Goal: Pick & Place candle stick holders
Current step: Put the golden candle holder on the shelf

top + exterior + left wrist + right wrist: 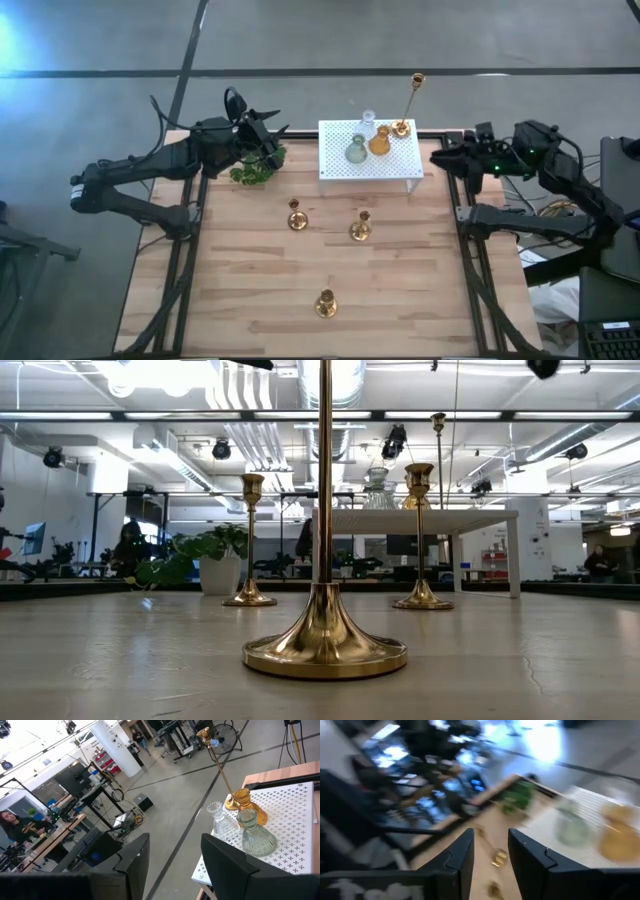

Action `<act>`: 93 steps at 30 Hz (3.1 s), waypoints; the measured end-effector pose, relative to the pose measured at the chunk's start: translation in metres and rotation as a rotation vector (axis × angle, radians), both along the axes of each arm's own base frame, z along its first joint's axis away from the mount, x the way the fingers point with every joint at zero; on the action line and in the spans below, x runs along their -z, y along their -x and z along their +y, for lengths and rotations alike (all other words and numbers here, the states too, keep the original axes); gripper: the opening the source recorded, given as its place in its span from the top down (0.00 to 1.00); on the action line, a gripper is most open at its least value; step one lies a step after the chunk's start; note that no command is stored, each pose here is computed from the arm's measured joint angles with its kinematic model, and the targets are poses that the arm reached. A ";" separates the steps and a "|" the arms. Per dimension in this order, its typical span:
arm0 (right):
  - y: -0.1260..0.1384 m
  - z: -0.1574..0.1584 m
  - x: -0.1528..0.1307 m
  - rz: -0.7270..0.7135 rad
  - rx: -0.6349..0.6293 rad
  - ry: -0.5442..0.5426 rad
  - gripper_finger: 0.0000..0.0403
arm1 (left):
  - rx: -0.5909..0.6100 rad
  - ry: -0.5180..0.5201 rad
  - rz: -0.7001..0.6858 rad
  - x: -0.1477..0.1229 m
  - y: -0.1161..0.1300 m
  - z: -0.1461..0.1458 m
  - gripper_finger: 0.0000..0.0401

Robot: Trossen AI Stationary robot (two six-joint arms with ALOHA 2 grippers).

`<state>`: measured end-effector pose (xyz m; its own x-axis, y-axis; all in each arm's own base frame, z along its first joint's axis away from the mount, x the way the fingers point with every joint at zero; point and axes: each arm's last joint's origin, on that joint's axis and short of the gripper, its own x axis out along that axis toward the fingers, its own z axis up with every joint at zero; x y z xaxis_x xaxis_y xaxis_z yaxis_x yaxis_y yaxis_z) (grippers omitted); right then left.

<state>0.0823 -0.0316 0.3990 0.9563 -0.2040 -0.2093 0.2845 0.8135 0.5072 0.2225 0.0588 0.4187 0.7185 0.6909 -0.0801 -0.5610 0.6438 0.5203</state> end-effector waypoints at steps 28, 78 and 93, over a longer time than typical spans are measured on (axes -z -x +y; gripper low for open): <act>-0.095 0.131 0.033 0.336 -0.163 0.138 0.98 | -0.003 -0.013 0.017 0.001 -0.001 0.001 0.54; -0.252 0.250 0.183 0.338 -0.296 0.206 0.52 | 0.011 0.242 -0.223 0.001 -0.004 0.001 0.54; -0.265 0.247 0.161 0.297 -0.302 0.229 0.83 | 0.006 0.250 -0.186 0.005 -0.004 0.001 0.54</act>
